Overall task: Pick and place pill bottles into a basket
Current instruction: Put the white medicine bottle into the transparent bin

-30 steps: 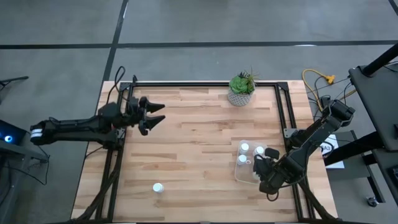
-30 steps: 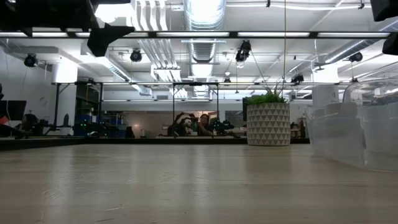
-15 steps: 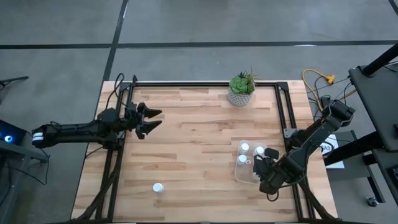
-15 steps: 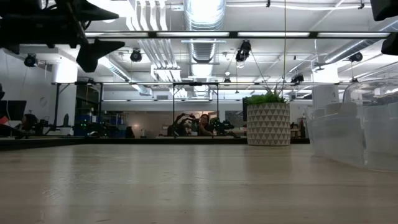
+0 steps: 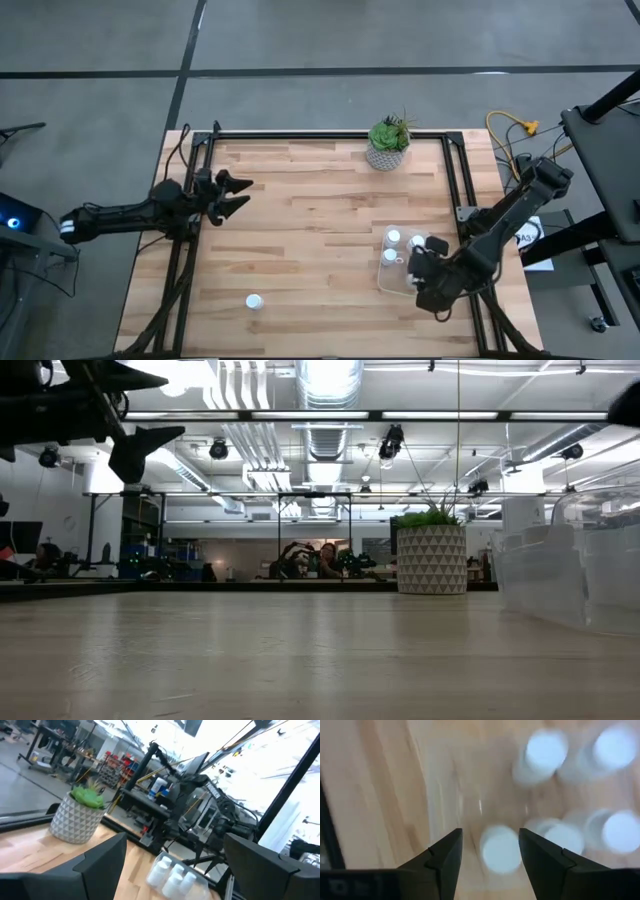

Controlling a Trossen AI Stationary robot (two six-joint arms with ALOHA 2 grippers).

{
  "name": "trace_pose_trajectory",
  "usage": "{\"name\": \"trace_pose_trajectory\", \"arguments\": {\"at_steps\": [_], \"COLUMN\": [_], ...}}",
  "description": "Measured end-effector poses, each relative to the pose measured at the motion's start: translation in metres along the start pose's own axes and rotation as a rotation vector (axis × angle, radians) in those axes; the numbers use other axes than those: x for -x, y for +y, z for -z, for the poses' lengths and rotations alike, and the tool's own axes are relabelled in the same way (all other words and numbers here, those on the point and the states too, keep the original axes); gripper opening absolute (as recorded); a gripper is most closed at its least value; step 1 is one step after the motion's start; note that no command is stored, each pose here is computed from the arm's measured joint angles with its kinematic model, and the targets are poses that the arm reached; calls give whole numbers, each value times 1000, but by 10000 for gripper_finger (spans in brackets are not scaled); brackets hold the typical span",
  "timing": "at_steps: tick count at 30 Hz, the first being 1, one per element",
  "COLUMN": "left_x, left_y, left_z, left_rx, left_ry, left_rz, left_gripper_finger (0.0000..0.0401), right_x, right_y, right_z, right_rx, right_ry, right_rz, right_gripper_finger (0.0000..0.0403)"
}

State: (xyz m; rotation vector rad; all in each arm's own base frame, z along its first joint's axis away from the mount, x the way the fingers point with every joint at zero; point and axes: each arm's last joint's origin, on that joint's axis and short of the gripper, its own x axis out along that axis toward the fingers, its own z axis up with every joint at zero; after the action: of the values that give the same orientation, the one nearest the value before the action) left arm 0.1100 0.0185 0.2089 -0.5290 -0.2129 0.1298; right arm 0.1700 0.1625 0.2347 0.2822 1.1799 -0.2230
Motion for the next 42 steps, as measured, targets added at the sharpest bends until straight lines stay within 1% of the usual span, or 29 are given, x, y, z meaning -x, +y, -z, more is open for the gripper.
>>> {"name": "trace_pose_trajectory", "arguments": {"at_steps": [2, 4, 8, 11, 14, 20, 22, 25, 28, 29, 34, 36, 38, 40, 42], "left_x": [0, 1, 2, 2, 2, 2, 2, 2, 2, 2, 2, 2, 1, 1, 1], "left_y": [0, -1, -1, -1, -1, -1, -1, -1, -1, 0, 0, 1, 2, 4, 6], "left_z": [0, -1, -2, -2, -2, -2, -2, -2, -1, 0, 1, 2, 3, 6, 11], "left_rx": [0, 0, 0, 1, 1, 4, 20, 48, 54, 55, 80, 80, 80, 79, 79], "left_ry": [1, -3, -12, -13, -13, -13, -13, -11, -1, 2, 14, 17, 22, 34, 56], "left_rz": [5, 8, 16, 17, 17, 17, 17, 16, 11, 8, 1, -1, -4, -12, -14], "left_gripper_finger": [315, 315, 315, 315, 315, 315, 315, 315, 315, 315, 315, 315, 315, 315, 315], "right_x": [13, 30, 59, 76, 85, 86, 82, 74, 68, 67, 68, 69, 65, 57, 47], "right_y": [-1, -3, -24, -44, -64, -99, -111, -130, -144, -146, -146, -144, -143, -144, -145], "right_z": [-3, -7, -6, 0, 7, 19, 24, 34, 42, 44, 45, 46, 47, 50, 53], "right_rx": [-6, -40, -230, -372, -464, -520, -503, -454, -392, -370, -265, -196, -145, -127, -140], "right_ry": [-116, -283, -583, -774, -922, -1143, -1237, -1445, -1620, -1649, -1705, -1730, -1742, -1738, -1722], "right_rz": [-21, -55, -106, -189, -295, -525, -652, -825, -905, -919, -956, -973, -965, -952, -932], "right_gripper_finger": [182, 180, 173, 168, 163, 156, 155, 155, 151, 149, 134, 127, 120, 111, 101]}}
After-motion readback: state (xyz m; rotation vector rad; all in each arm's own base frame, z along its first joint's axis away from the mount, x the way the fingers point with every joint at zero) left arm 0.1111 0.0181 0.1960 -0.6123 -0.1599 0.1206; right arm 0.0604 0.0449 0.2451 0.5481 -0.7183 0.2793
